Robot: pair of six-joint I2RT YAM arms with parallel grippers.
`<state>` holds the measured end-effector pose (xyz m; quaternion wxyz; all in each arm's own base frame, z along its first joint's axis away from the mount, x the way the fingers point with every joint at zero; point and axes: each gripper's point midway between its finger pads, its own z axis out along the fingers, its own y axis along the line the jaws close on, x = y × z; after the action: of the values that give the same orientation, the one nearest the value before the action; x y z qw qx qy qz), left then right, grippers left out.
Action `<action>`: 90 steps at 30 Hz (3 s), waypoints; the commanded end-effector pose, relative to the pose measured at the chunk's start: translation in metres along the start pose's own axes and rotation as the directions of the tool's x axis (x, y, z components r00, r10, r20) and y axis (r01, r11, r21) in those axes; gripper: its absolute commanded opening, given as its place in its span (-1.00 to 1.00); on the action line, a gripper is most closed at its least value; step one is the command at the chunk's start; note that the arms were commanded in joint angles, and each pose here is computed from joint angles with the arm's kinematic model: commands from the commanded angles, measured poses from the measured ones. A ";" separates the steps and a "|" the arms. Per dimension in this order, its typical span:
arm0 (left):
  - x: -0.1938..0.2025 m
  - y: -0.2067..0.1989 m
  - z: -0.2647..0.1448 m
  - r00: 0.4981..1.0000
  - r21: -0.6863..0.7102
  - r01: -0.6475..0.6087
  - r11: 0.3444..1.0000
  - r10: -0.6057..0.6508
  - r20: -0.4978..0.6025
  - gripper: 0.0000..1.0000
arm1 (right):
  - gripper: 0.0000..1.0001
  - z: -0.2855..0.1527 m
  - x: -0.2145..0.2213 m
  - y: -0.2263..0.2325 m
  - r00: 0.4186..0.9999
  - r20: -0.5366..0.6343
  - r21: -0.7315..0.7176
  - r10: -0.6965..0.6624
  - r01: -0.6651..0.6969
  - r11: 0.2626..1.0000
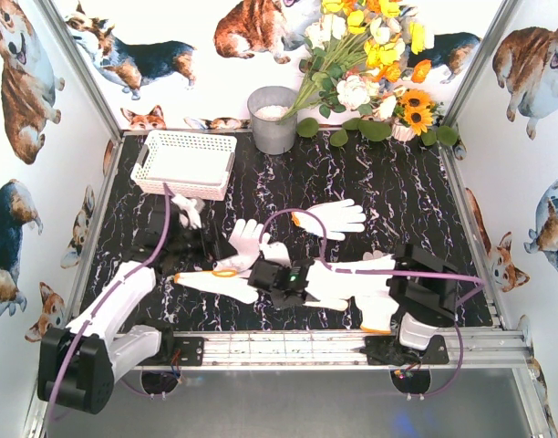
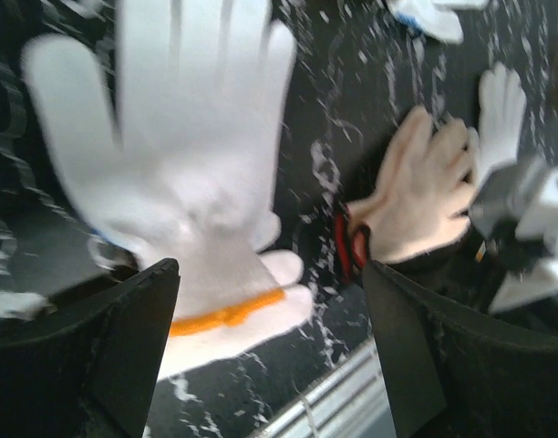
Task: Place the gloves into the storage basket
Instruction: Pick up the glove from the center of the board.
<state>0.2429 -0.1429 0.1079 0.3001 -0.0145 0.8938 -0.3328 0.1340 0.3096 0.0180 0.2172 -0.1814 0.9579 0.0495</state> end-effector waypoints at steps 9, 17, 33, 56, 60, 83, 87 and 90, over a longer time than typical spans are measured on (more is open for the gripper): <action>0.076 -0.068 0.032 0.984 0.187 0.114 0.976 -0.086 -0.154 0.44 | -1.00 0.021 0.006 0.012 0.978 0.004 -0.249 0.211 -0.203 0.947; 0.089 -0.068 0.054 0.976 0.183 0.118 0.976 -0.080 -0.204 0.25 | -1.00 0.025 0.010 0.005 0.961 -0.010 -0.297 0.278 -0.268 0.917; 0.100 -0.064 0.086 0.966 0.166 0.031 0.986 0.013 -0.259 -0.21 | -1.00 0.026 0.007 0.004 0.956 -0.008 -0.313 0.292 -0.280 0.908; 0.135 -0.057 0.095 0.915 0.136 0.008 0.991 0.048 -0.400 -0.26 | -1.00 0.030 0.008 0.003 0.958 -0.004 -0.320 0.286 -0.272 0.908; 0.136 -0.050 0.092 0.911 0.101 -0.048 0.994 0.085 -0.404 -0.26 | -0.94 0.018 0.001 0.012 0.966 -0.010 -0.371 0.260 -0.245 0.896; 0.055 -0.069 0.052 0.974 0.056 -0.172 0.983 0.178 -0.136 0.23 | 0.00 -0.076 -0.074 -0.043 0.961 0.248 -0.336 -0.120 0.202 0.920; 0.049 -0.065 0.047 0.980 0.046 -0.158 0.986 0.162 -0.113 0.31 | -0.01 -0.059 -0.081 -0.038 0.944 0.227 -0.312 -0.239 0.303 0.900; 0.053 -0.061 0.047 0.981 0.043 -0.146 0.988 0.150 -0.123 0.33 | -0.02 -0.040 -0.079 -0.042 0.937 0.154 -0.260 -0.313 0.344 0.902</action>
<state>0.2133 -0.2356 0.0911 0.2652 0.0825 0.9014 -0.3321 0.1862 0.2823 0.0894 0.2486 -0.3032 0.9002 0.1895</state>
